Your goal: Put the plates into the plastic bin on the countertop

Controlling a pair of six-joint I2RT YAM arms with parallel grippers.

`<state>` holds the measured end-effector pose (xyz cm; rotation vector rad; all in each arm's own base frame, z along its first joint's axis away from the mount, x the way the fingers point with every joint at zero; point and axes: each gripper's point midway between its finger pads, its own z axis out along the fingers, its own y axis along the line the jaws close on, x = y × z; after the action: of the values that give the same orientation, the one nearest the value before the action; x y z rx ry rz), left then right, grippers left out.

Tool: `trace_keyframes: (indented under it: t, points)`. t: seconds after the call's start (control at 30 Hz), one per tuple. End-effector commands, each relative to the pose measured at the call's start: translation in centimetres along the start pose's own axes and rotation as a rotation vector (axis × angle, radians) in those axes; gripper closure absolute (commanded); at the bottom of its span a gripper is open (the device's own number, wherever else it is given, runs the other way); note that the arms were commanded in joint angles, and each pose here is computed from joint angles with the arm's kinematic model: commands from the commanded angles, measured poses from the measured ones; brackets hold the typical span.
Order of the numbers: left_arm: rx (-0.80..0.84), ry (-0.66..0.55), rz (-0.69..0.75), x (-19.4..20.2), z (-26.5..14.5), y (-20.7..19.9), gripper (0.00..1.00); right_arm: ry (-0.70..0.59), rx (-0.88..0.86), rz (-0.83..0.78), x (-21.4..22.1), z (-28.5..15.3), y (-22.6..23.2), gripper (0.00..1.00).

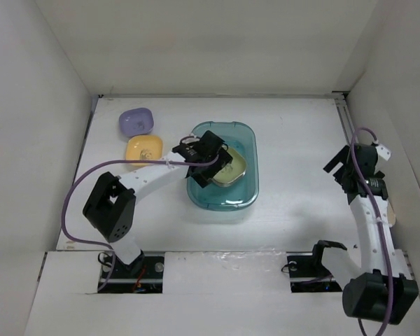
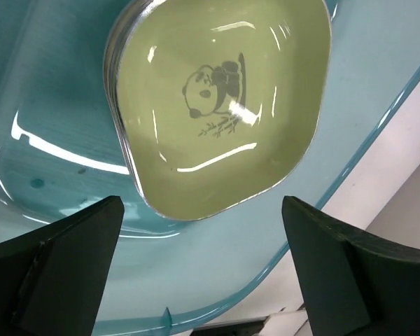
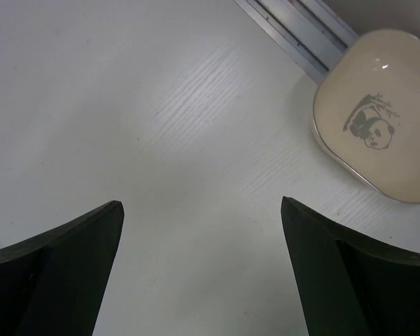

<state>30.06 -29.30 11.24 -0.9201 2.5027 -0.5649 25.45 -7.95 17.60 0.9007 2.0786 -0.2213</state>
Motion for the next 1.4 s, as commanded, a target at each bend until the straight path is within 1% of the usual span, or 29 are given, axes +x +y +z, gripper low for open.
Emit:
trace_keyframes:
  t: [0.0,0.03,0.07,0.2,0.33,0.37,0.4,0.5,0.53,0.63,0.73,0.83,0.97,1.07,1.13,1.17,1.23,1.3,1.37]
  points:
    - [0.053,0.002,0.000,0.5,-2.3,-1.3,0.02,-0.007,-0.065,0.087,-0.5,1.3,0.4,0.00]
    - [0.066,0.000,-0.002,0.4,-2.8,-1.6,0.00,0.002,-0.048,0.093,0.1,1.8,-0.3,0.00]
    - [0.100,-0.008,-0.001,0.3,-4.1,-2.4,0.00,0.007,-0.032,0.111,0.2,2.1,-0.6,0.00]
    - [0.185,-0.029,0.024,-0.4,-7.0,-4.2,0.00,0.009,0.055,0.160,0.6,4.0,-3.2,0.00]
    - [0.240,-0.063,0.064,-1.3,-9.2,-4.6,0.00,0.033,0.133,0.185,1.0,5.1,-5.0,0.00]
    - [0.239,-0.065,0.079,-1.3,-9.2,-4.6,0.00,0.002,0.166,0.186,0.1,4.9,-5.5,0.00]
    - [0.248,-0.071,0.108,-1.4,-9.2,-4.7,0.00,0.003,0.193,0.193,-0.1,5.3,-5.8,0.00]
    - [0.241,-0.063,0.135,-1.1,-9.0,-4.3,0.00,0.017,0.223,0.194,0.0,6.1,-6.2,0.00]
    - [0.257,-0.056,0.162,-0.9,-9.1,-4.6,0.00,0.058,0.233,0.184,0.9,6.9,-6.2,0.00]
    - [0.246,-0.049,0.202,-0.6,-8.5,-3.8,0.00,0.086,0.274,0.195,1.1,8.1,-6.9,0.00]
    - [0.251,-0.053,0.222,-0.6,-8.5,-3.6,0.00,0.085,0.283,0.203,1.1,8.1,-7.3,0.00]
    - [0.253,-0.057,0.244,-0.5,-8.1,-3.1,0.00,0.023,0.296,0.238,-0.1,7.6,-8.0,0.00]
    - [0.250,-0.034,0.275,-0.2,-7.1,-2.1,0.00,-0.004,0.289,0.255,-0.9,7.3,-8.1,0.00]
    - [0.243,-0.020,0.281,-0.1,-6.7,-1.6,0.00,0.033,0.375,0.276,-0.3,8.0,-9.6,0.00]
    - [0.249,-0.030,0.280,-0.5,-6.7,-1.5,0.00,0.084,0.411,0.287,0.8,9.2,-10.2,0.00]
    - [0.252,-0.023,0.290,-0.4,-6.9,-1.3,0.00,0.093,0.406,0.312,0.8,9.7,-10.6,0.00]
    - [0.258,-0.032,0.292,-0.8,-6.9,-1.2,0.00,0.133,0.413,0.313,2.2,10.7,-10.9,0.00]
    - [0.266,-0.047,0.301,-1.0,-7.2,-1.3,0.00,0.132,0.413,0.314,2.2,10.9,-10.9,0.00]
    - [0.268,-0.049,0.310,-1.1,-7.6,-1.1,0.00,0.134,0.383,0.304,2.4,11.5,-10.5,0.04]
